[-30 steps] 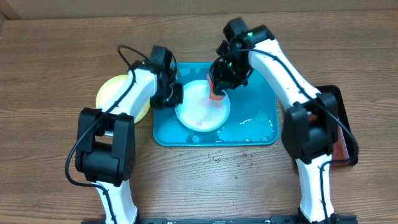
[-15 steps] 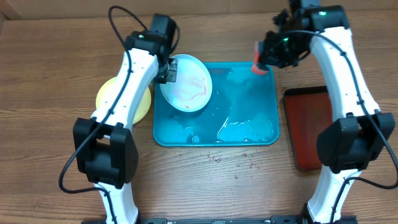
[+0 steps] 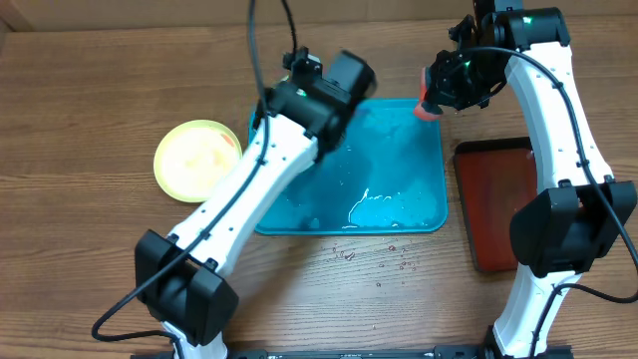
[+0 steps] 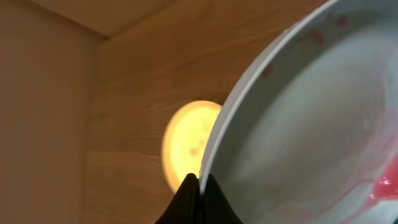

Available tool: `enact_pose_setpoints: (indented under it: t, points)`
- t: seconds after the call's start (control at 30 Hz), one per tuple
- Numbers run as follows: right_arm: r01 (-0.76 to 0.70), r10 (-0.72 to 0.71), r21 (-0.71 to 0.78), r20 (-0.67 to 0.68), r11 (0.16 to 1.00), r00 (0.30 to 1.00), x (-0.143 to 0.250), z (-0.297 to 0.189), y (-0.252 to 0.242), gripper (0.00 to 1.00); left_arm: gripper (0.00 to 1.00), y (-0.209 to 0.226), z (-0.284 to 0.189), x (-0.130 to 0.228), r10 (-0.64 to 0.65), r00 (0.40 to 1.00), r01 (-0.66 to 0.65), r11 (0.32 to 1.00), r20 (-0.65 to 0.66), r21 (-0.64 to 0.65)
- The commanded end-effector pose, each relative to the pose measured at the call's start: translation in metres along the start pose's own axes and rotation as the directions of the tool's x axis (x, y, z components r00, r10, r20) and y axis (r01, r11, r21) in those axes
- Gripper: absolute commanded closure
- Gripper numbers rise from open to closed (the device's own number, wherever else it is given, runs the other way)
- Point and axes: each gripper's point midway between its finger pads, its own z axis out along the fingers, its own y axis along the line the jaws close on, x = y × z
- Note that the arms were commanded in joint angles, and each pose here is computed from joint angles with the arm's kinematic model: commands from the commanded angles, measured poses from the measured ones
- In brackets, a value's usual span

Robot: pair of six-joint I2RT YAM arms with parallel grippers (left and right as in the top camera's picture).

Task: Clean dirty plates on tray and stack at the side
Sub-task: 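Lift the white plate with the left gripper and raise the sponge away, then carry the white plate left and set it onto the yellow plates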

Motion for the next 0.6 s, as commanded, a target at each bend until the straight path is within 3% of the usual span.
enact_pose_setpoints:
  t: [0.0,0.27,0.57]
  points:
    - [0.017,-0.017,0.000,0.019,1.000,1.000,-0.002,-0.006,0.003,0.96,0.96,0.038,-0.026,-0.018,-0.131,0.979,0.161,0.968,0.155,-0.194]
    - [0.017,-0.017,0.000,0.019,1.000,1.000,-0.002,-0.006,0.003,0.96,0.96,0.031,-0.051,-0.021,-0.086,0.969,0.141,0.962,0.230,-0.234]
    - [0.011,-0.012,0.022,0.009,1.000,1.000,0.001,-0.006,-0.001,0.96,0.96,0.051,-0.071,-0.033,-0.043,0.942,0.171,0.915,0.333,-0.365]
